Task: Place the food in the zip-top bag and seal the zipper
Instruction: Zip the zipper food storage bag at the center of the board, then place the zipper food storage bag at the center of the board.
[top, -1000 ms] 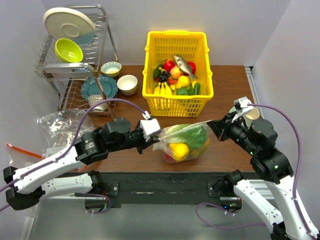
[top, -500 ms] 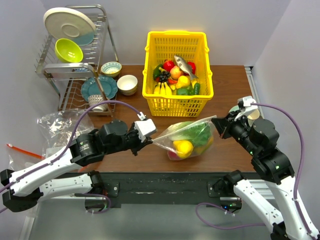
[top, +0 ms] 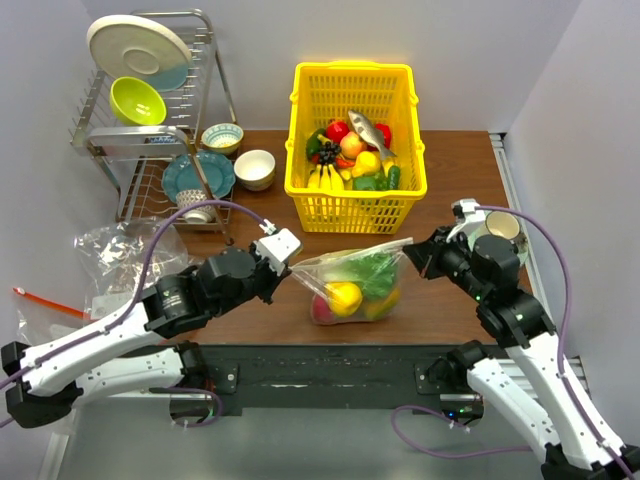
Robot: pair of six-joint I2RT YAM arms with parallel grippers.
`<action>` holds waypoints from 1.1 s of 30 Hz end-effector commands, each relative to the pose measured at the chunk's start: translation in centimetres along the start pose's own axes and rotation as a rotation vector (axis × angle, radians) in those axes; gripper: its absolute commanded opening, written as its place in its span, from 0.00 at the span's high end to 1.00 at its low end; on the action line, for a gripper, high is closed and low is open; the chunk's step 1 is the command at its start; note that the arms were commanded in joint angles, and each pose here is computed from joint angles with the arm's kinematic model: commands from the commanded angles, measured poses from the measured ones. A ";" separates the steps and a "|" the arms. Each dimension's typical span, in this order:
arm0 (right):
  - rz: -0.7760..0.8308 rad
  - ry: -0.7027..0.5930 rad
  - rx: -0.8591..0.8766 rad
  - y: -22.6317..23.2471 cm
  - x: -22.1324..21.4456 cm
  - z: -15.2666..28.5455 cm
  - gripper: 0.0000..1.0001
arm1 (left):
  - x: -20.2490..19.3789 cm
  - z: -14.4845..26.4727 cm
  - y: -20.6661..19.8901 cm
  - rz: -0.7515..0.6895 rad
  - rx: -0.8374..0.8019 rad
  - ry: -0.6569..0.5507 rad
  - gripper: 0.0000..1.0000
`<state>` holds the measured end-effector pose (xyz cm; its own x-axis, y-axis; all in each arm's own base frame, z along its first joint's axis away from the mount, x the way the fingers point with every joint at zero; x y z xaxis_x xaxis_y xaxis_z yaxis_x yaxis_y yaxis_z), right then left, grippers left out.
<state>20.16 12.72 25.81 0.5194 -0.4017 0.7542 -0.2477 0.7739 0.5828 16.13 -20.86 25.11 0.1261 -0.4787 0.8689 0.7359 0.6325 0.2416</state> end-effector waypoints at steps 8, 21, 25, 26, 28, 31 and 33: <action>-0.018 -0.196 -0.066 -0.7 4.8 -4.8 1.00 | 1.7 -4.4 8.9 -0.020 0.389 -0.006 1.00; 0.021 -0.180 -0.155 -0.3 8.0 -7.2 0.13 | 3.3 -8.1 13.3 0.152 0.439 -0.046 0.06; 0.056 -0.217 -0.129 0.6 8.7 -4.1 0.11 | 5.1 -5.6 12.7 0.191 0.401 -0.145 0.04; 0.062 -0.217 -0.127 0.7 8.7 -3.6 0.08 | 5.8 -4.3 12.6 0.215 0.396 -0.189 0.04; 0.065 -0.205 -0.111 1.0 8.2 -2.0 0.03 | 6.0 -3.3 11.9 0.236 0.354 -0.216 0.04; 0.019 -0.188 -0.136 0.6 7.3 -0.5 0.02 | 6.2 -1.2 10.7 0.288 0.300 -0.269 0.04; -0.019 -0.170 -0.150 0.3 6.5 0.8 0.01 | 6.1 0.5 10.0 0.375 0.275 -0.298 0.04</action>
<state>25.11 11.19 31.24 0.3377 -0.4590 0.8218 -0.1700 0.8289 0.5329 26.49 -16.96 31.84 0.0970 -0.1871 0.9775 0.4190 0.8986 0.1304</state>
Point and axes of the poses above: each gripper's point midway between its finger pads, its own z axis back along the fingers, its own y axis along the line the jaws close on, x = y × z, the point moved 2 cm from there along z, back along the fingers, and after that the axes turned 11 degrees about -z, right-handed, at the moved point
